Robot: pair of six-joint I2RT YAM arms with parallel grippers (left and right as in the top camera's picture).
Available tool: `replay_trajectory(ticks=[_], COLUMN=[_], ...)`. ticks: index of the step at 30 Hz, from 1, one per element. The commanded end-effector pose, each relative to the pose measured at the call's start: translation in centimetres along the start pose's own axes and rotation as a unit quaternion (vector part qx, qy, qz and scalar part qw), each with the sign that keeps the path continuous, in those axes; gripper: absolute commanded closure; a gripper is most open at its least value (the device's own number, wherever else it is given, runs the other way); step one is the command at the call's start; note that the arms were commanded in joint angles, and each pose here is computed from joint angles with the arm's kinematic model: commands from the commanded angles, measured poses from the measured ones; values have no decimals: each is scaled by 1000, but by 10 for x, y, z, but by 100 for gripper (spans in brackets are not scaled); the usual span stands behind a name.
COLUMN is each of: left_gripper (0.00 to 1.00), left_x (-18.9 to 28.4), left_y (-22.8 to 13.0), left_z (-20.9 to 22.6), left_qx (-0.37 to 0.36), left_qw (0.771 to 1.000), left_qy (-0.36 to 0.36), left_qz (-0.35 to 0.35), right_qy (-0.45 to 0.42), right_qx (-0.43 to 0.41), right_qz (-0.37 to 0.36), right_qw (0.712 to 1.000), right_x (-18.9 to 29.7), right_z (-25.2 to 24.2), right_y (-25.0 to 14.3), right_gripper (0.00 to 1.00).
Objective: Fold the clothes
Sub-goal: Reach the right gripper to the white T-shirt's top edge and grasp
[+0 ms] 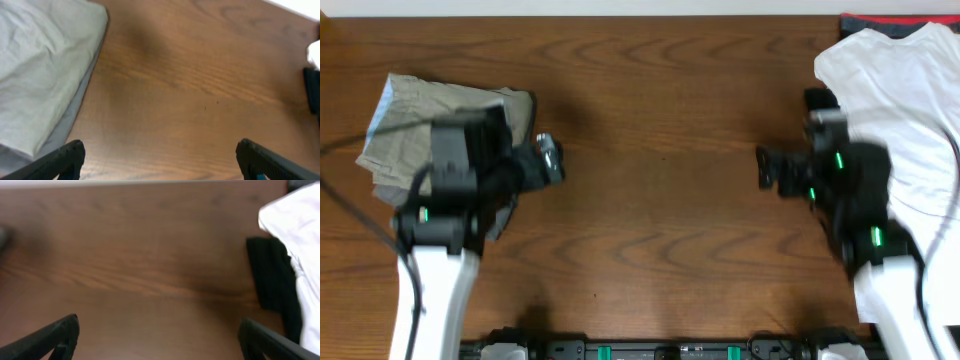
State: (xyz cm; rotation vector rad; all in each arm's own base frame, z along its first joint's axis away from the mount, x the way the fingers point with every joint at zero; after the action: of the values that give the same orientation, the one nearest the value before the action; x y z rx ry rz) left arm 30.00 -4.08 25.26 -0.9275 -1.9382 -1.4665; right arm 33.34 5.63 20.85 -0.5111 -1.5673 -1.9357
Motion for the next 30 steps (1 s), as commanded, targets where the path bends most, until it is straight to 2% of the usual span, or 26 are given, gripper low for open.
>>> replay_trajectory(ticks=[1, 4, 7, 10, 14, 23, 26, 29, 30], left_gripper=[2, 2, 2, 2, 2, 2, 2, 2, 2], left_x=[-3, -13, -17, -16, -16, -16, -16, -16, -16], left_y=[16, 14, 11, 12, 13, 13, 12, 11, 10], left_z=[-4, -4, -4, -3, -2, -2, -2, -2, -2], left_qx=[-8, 0, 2, -1, -1, -1, 1, 4, 3], left_qw=[1000, 1000, 999, 999, 999, 999, 999, 999, 999], left_qy=[4, -2, -5, 1, 4, 4, 4, 4, 4], left_qz=[13, 29, 41, 38, 35, 36, 37, 40, 40], right_qy=[-25, -8, 20, -20, -116, -162, -163, -157, -153], right_qx=[55, 45, 28, -7, -60, -136, -146, -159, -159], right_qz=[28, 77, 129, 147, 139, 103, 72, 45, 40], right_qw=[998, 996, 991, 989, 982, 972, 973, 974, 974], right_x=[-24, -45, -58, -68, -79, -134, -161, -190, -198], right_z=[-7, 2, 10, -2, -42, -121, -143, -156, -158], right_y=[38, 55, 48, 50, 75, 126, 137, 138, 138], right_gripper=[1, 1, 1, 1, 1, 1, 4, 21, 22])
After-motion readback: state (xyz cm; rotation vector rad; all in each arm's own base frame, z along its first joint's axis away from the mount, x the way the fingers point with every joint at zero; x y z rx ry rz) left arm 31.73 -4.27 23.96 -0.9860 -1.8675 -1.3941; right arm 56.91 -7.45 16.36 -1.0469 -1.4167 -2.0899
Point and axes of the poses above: each gripper's point midway between its finger pads, its own x axis back along the fingers, its own z axis along the line the jaws close on, y = z × x, the point moved 2 cm from there along x, back along the fingers, and after that the axes turned 6 degrees about -x, right-handed, at the moved point
